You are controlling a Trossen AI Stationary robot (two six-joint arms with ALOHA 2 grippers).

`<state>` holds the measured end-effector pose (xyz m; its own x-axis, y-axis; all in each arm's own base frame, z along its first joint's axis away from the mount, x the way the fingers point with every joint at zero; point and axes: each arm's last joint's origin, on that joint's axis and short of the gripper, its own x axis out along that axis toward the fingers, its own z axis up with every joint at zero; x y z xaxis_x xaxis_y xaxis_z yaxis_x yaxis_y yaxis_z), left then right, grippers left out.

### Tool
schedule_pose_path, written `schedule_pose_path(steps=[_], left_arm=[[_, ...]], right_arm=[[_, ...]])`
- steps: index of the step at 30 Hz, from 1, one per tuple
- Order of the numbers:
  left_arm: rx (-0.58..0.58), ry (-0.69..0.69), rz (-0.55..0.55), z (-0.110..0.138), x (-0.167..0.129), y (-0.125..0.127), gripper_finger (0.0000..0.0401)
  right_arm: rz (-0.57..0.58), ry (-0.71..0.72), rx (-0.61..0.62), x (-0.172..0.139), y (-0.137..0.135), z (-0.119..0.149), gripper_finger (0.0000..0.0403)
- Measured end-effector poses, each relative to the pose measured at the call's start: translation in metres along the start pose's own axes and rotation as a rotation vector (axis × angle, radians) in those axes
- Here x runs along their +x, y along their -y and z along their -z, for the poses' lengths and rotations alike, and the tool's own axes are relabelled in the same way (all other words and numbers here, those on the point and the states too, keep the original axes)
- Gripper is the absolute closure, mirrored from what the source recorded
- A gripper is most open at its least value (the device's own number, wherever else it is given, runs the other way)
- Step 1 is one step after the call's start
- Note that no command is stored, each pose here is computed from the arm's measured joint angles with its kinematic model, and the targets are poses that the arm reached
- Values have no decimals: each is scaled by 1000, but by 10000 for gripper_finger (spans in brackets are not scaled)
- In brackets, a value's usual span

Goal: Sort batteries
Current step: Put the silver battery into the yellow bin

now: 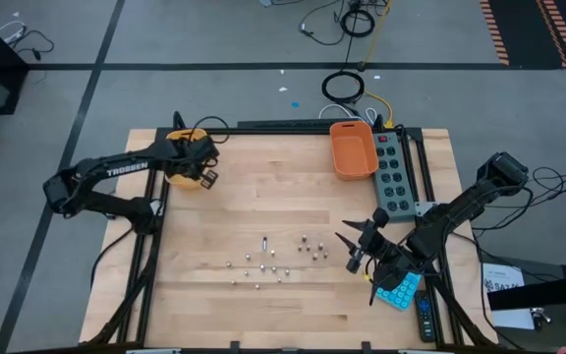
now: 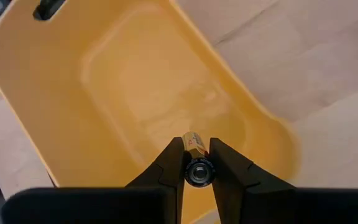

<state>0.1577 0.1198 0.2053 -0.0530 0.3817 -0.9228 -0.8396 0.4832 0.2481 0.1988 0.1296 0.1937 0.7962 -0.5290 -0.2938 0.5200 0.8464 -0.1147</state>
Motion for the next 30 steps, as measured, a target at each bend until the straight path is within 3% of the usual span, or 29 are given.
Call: schedule_pose_path(steps=[6, 9, 16, 22, 30], left_arm=[[23, 6, 19, -4, -4, -1, 218], [45, 33, 45, -9, -12, -1, 184], [149, 156, 231, -1, -49, 8, 196], [284, 238, 417, 30, -83, 33, 214], [428, 338, 530, 80, -112, 77, 215]], right_arm=[[-7, -2, -1, 0, 0, 0, 229], [-16, -1, -2, -2, -1, 0, 229], [-27, 3, 2, -4, -3, 0, 229], [-29, 5, 31, -5, -3, 0, 229], [-49, 21, 46, -7, -6, -2, 229]])
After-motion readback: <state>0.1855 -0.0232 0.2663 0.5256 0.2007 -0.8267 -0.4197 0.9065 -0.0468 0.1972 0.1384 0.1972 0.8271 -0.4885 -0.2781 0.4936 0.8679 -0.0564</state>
